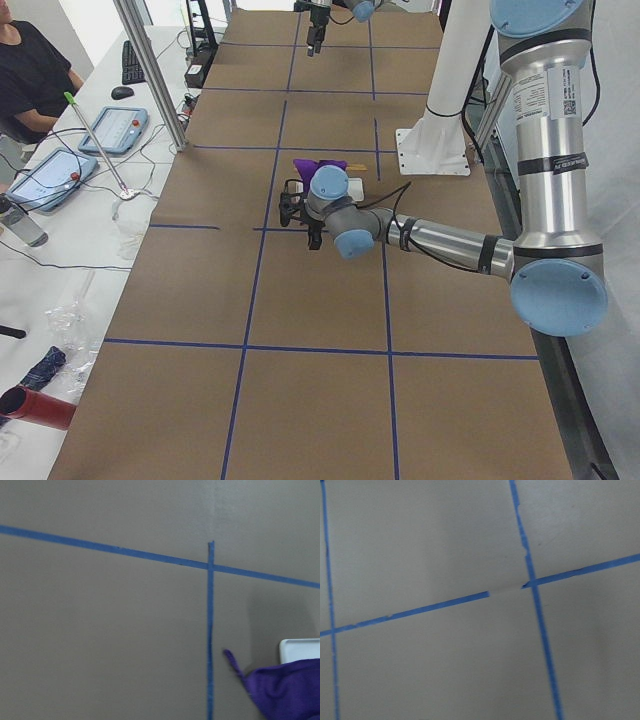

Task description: Hang towel on rack

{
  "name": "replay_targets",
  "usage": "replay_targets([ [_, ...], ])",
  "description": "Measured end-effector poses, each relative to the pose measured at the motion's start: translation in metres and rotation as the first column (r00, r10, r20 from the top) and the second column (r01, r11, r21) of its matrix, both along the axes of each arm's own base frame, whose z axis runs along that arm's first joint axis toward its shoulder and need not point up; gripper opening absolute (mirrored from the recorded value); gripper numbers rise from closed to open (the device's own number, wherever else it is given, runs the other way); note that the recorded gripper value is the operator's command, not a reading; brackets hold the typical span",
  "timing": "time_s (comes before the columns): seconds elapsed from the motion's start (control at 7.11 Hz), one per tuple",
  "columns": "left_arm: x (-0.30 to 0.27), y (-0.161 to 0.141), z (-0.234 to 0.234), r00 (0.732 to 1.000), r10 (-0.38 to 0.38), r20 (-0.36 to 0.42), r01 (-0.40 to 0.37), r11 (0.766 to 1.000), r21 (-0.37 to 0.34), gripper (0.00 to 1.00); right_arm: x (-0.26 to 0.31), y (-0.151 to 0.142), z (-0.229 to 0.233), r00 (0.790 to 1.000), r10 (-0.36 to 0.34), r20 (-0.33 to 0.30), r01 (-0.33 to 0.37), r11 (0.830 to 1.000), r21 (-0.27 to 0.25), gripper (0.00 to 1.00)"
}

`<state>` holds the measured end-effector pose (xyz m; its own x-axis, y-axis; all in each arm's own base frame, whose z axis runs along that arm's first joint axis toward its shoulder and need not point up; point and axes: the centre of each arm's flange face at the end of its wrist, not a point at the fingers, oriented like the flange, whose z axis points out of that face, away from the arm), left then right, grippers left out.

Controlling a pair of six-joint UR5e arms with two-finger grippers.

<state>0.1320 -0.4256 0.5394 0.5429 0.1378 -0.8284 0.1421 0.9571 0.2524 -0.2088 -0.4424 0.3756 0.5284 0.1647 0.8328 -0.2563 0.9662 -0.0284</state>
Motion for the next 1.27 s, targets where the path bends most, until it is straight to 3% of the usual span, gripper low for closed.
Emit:
replay_targets([
  [0.28, -0.067, -0.02, 0.046, 0.986, 0.041, 0.163, -0.062, 0.99, 0.125, 1.0, 0.078, 0.003, 0.084, 0.988, -0.061, -0.145, 0.071, 0.995, 0.066, 1.0],
  [0.42, -0.104, -0.04, 0.051, 0.967, 0.065, 0.245, -0.099, 0.986, 0.131, 1.0, 0.121, 0.002, 0.114, 0.978, -0.098, -0.182, 0.112, 0.992, 0.066, 1.0],
  [0.7, -0.175, -0.092, 0.025, 0.937, 0.119, 0.329, -0.134, 0.991, 0.021, 1.0, 0.195, 0.006, 0.164, 0.942, -0.236, -0.237, 0.253, 0.967, 0.043, 1.0],
  [0.84, -0.195, -0.102, 0.014, 0.94, 0.154, 0.303, -0.137, 0.988, -0.076, 1.0, 0.225, 0.014, 0.185, 0.913, -0.32, -0.255, 0.337, 0.941, 0.028, 1.0],
  [0.99, -0.199, -0.093, 0.019, 0.957, 0.182, 0.226, -0.149, 0.977, -0.154, 1.0, 0.248, 0.018, 0.196, 0.885, -0.391, -0.254, 0.408, 0.913, 0.019, 1.0],
  [1.13, -0.197, -0.076, 0.027, 0.97, 0.193, 0.151, -0.162, 0.967, -0.195, 1.0, 0.259, 0.018, 0.198, 0.869, -0.429, -0.246, 0.445, 0.895, 0.012, 1.0],
  [1.27, -0.195, -0.067, 0.03, 0.974, 0.196, 0.116, -0.169, 0.963, -0.212, 1.0, 0.263, 0.018, 0.205, 0.864, -0.446, -0.233, 0.458, 0.889, -0.004, 1.0],
])
